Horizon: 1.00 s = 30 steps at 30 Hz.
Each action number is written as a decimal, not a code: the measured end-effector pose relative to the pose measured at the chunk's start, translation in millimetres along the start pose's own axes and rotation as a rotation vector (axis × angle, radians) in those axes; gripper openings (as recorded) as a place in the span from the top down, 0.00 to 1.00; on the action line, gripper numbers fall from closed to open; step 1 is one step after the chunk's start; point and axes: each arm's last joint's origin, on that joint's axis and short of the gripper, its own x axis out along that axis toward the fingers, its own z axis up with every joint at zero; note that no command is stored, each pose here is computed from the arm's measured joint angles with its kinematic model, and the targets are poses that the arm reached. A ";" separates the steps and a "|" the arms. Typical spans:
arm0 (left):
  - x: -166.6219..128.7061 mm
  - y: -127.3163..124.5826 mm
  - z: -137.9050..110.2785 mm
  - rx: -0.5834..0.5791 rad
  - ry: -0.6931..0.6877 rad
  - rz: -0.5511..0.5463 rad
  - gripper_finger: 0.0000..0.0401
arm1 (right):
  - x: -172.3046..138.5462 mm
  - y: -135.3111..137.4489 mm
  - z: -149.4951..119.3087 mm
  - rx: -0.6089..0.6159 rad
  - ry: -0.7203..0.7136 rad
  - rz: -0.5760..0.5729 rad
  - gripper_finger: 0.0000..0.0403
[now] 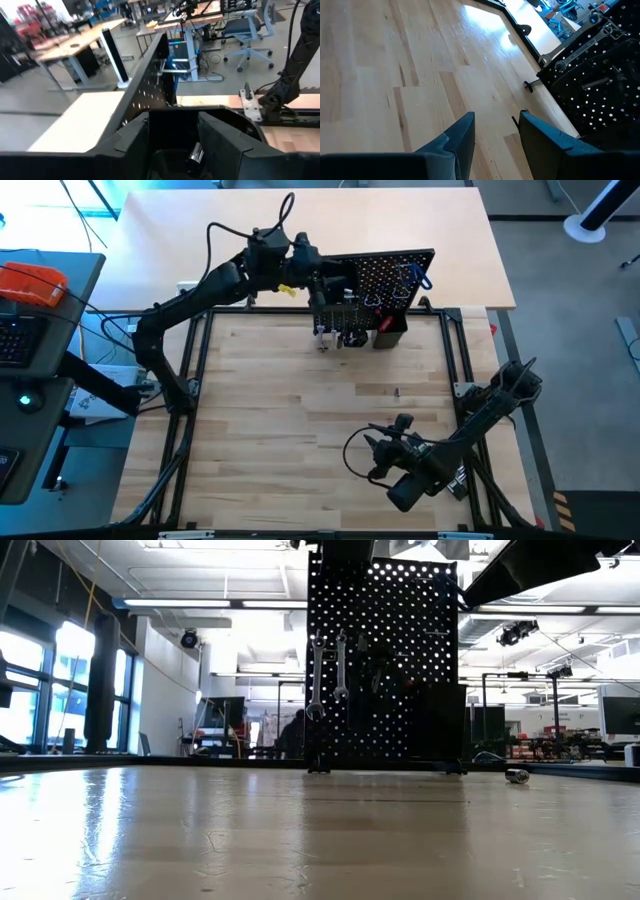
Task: Hang tools onto peg board
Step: Put the silver socket into the top black bin on the peg board
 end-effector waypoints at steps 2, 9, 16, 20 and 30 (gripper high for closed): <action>-6.1 -2.4 4.6 0.027 -0.011 0.005 0.59 | 0.0 -0.9 -0.9 0.024 0.005 -0.005 0.64; -44.2 -20.1 28.6 0.112 -0.069 -0.005 0.59 | -1.5 -16.9 -15.3 0.161 0.140 -0.074 0.64; -82.2 -48.6 35.8 0.127 0.000 -0.112 0.59 | -7.1 -27.8 -26.6 0.162 0.334 -0.110 0.64; -88.2 -66.7 32.9 0.102 0.062 -0.188 0.59 | -9.1 -29.9 -28.8 0.139 0.373 -0.117 0.64; -76.5 -122.0 24.9 0.038 0.028 -0.323 0.59 | -8.1 -38.0 -33.1 0.124 0.547 -0.152 0.64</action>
